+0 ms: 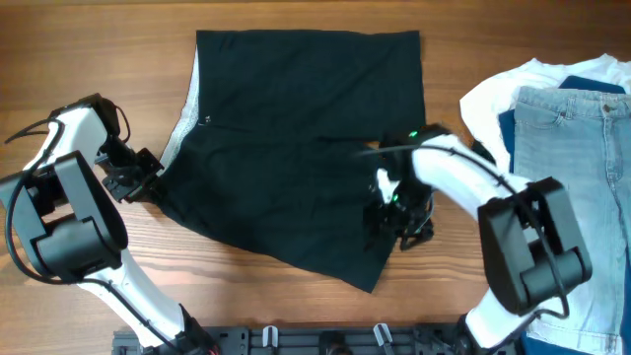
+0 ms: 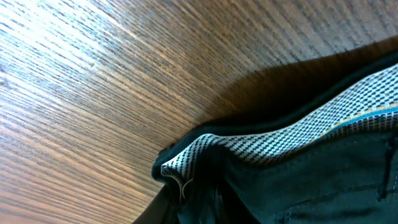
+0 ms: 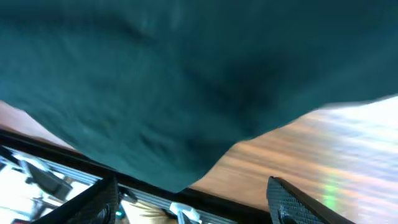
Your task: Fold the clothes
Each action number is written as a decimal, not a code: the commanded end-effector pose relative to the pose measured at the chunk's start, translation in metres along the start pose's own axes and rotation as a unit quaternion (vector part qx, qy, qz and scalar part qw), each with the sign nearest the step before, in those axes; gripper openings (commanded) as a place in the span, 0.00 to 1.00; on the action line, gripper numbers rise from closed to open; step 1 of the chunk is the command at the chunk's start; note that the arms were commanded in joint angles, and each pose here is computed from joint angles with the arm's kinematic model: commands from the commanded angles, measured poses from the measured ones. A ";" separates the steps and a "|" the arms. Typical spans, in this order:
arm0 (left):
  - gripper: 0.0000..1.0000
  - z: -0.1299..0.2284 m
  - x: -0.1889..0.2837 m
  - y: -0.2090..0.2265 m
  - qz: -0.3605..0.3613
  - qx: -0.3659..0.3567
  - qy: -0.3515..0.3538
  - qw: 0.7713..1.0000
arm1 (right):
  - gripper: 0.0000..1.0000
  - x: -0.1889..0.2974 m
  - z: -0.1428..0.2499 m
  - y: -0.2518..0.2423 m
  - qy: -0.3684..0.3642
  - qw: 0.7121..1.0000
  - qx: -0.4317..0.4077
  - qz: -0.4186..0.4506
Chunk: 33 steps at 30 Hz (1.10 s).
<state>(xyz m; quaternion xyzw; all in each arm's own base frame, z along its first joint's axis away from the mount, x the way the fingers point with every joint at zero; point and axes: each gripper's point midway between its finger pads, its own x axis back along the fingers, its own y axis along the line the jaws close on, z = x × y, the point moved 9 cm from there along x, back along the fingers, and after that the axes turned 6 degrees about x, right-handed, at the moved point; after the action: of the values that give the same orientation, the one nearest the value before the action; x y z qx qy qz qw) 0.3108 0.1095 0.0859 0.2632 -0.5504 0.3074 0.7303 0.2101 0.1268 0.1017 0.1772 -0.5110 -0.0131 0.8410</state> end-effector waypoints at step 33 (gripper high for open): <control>0.04 0.019 0.026 0.003 0.015 -0.007 -0.002 1.000 | 0.04 0.032 0.050 0.038 -0.194 0.981 -0.012 0.001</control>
<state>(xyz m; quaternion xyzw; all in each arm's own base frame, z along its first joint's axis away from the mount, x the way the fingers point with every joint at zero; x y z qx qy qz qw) 0.3046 0.1069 0.0893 0.2611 -0.5349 0.3066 0.7428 0.1604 0.1443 0.1154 0.1564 -0.5931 -0.0415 0.7887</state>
